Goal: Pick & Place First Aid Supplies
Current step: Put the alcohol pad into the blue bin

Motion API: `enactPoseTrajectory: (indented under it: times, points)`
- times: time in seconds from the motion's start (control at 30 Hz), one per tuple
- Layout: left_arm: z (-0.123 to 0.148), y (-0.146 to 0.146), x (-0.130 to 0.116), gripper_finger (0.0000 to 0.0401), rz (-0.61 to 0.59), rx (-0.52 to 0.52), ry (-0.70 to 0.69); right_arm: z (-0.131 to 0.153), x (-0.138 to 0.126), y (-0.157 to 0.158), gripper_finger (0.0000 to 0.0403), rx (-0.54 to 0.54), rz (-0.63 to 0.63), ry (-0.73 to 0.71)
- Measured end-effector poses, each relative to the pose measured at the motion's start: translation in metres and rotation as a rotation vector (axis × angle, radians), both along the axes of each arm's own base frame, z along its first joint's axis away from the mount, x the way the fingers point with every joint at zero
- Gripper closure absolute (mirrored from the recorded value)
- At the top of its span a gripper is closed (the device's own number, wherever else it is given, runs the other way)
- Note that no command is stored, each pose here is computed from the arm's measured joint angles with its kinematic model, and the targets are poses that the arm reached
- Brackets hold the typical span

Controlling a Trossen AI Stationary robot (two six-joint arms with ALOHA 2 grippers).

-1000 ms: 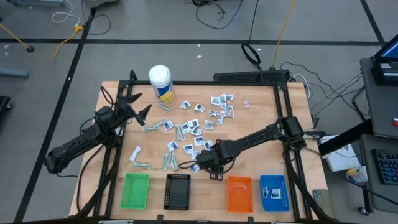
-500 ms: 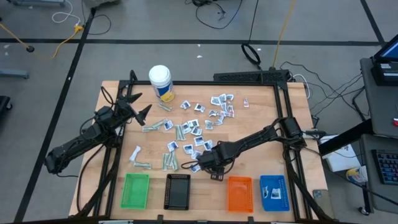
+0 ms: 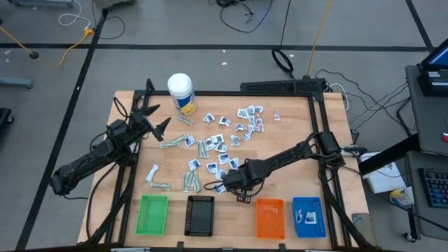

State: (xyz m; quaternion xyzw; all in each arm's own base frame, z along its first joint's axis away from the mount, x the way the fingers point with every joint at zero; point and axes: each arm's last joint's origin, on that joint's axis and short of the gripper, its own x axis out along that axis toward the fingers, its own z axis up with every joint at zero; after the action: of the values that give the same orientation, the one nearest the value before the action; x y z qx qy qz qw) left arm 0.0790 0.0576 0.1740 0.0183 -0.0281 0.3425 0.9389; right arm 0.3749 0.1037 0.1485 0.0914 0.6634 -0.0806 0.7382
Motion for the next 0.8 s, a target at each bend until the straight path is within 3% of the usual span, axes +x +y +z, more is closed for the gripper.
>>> enactPoseTrajectory:
  times: [0.17,0.37,0.6,0.8]
  points:
    - [0.000,0.000,0.000,0.0004,0.000,0.000,0.000,0.012,-0.004,-0.005,0.0400,0.004,-0.041,0.011]
    - [0.000,0.000,0.000,0.0004,0.000,0.000,0.000,0.043,-0.012,-0.012,0.0401,0.027,-0.185,-0.021]
    - [0.000,0.000,0.000,0.0004,0.000,0.000,0.000,0.070,-0.028,-0.016,0.0402,0.061,-0.512,-0.011]
    - [0.000,0.000,0.000,0.0004,0.000,0.000,0.000,0.079,-0.057,0.007,0.0402,0.099,-0.787,0.003]
